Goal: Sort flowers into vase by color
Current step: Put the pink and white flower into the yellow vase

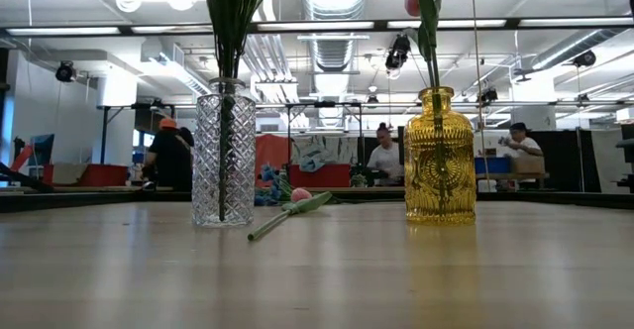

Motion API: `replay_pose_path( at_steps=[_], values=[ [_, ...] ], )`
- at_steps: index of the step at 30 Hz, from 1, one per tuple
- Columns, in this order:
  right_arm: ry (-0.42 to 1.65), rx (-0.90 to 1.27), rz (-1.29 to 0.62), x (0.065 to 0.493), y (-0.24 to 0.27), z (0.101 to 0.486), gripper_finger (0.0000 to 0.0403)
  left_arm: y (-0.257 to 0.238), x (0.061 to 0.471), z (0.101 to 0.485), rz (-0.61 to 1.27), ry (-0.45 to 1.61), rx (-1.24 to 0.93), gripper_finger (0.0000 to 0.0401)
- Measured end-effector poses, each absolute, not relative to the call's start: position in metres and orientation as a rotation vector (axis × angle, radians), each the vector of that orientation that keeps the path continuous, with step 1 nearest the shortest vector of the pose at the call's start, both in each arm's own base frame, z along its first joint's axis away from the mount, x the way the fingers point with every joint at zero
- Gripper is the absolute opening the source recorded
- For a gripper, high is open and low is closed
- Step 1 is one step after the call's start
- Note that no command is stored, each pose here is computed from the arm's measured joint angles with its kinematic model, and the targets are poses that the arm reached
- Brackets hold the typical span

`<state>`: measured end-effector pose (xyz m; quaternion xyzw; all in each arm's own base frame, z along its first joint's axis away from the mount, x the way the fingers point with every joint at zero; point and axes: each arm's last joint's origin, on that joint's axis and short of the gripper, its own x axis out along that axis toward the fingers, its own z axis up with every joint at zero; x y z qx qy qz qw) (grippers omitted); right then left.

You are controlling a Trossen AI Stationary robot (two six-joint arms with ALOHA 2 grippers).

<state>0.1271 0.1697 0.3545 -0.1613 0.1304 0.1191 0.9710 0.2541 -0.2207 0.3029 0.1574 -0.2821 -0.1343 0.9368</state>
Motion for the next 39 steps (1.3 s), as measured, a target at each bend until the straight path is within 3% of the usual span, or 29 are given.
replay_pose_path(
  at_steps=[6, 17, 23, 31, 35, 39],
  values=[
    [0.147, -0.361, 0.236, 0.144, 0.191, 0.322, 0.0178, -0.219, 0.27, 0.279, -0.212, -0.611, 0.271, 0.0],
    [-0.182, -0.311, 0.164, 0.189, 0.219, 0.304, 0.018, -0.247, 0.306, 0.256, -0.1, -0.531, 0.257, 0.0],
    [-0.18, -0.272, 0.139, 0.214, 0.224, 0.303, 0.0223, -0.261, 0.324, 0.244, -0.071, -0.513, 0.28, 0.0],
    [-0.246, -0.256, 0.335, 0.234, 0.238, 0.31, 0.0274, -0.271, 0.345, 0.233, 0.08, -0.459, 0.303, 0.0],
    [-0.253, -0.272, 0.313, 0.241, 0.241, 0.313, 0.0265, -0.275, 0.352, 0.23, 0.104, -0.45, 0.321, 0.0],
    [-0.25, -0.282, 0.301, 0.244, 0.242, 0.313, 0.022, -0.275, 0.353, 0.229, 0.113, -0.448, 0.316, 0.0]
  ],
)
